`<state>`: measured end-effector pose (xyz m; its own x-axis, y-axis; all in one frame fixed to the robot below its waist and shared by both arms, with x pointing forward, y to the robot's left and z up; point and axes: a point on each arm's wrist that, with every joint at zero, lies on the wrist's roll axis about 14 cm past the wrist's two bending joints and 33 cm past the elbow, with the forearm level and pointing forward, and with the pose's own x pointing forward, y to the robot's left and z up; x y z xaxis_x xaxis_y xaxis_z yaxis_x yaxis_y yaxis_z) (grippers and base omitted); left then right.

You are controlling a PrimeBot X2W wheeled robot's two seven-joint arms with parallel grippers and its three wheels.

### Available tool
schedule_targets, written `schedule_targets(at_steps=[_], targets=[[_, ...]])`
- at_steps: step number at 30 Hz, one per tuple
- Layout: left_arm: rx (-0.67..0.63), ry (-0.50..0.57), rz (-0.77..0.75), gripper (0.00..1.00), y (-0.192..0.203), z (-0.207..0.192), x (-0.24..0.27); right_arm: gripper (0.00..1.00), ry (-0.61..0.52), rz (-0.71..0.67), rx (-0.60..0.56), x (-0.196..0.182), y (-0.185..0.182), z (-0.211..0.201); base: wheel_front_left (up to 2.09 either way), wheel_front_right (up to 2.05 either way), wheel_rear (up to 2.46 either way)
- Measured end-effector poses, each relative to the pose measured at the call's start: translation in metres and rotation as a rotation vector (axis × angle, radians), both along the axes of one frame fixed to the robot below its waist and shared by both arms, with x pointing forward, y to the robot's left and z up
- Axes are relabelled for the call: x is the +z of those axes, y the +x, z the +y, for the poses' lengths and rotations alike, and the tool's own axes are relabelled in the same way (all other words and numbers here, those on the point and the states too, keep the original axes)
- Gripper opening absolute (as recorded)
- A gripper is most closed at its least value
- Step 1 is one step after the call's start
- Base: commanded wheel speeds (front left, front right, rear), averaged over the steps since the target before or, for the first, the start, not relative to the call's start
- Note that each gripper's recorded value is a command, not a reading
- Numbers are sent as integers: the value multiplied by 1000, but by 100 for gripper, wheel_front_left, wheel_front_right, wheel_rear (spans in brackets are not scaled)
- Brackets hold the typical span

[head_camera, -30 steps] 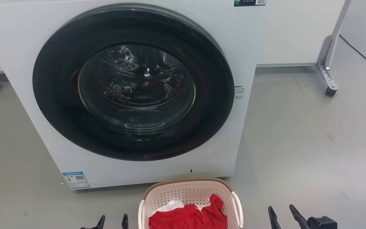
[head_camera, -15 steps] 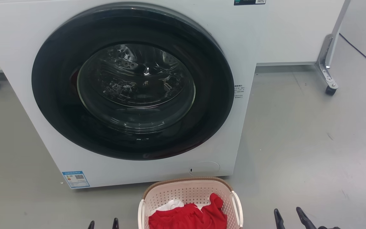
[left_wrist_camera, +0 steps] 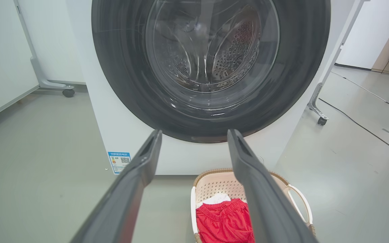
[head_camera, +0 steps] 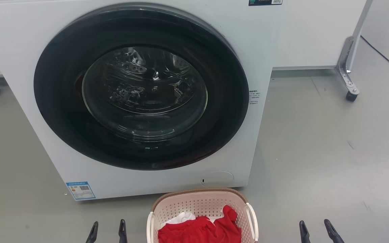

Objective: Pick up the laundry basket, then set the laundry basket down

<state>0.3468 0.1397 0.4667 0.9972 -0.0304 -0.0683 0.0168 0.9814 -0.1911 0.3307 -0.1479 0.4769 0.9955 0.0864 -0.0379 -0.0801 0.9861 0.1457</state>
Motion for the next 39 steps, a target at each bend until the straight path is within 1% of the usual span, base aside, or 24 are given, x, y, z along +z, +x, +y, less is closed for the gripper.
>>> schedule_targets(at_steps=[5,16,39], targets=[[0,8,-25,100,-4,-1,7,100,-9,-30,-6,8,1,-1,0,0,0],[20,21,-27,100,-11,6,7,100,-21,-50,-12,14,0,-1,0,0,0],[30,30,-23,100,-16,8,7,100,-28,-41,-21,15,0,0,0,0,0]])
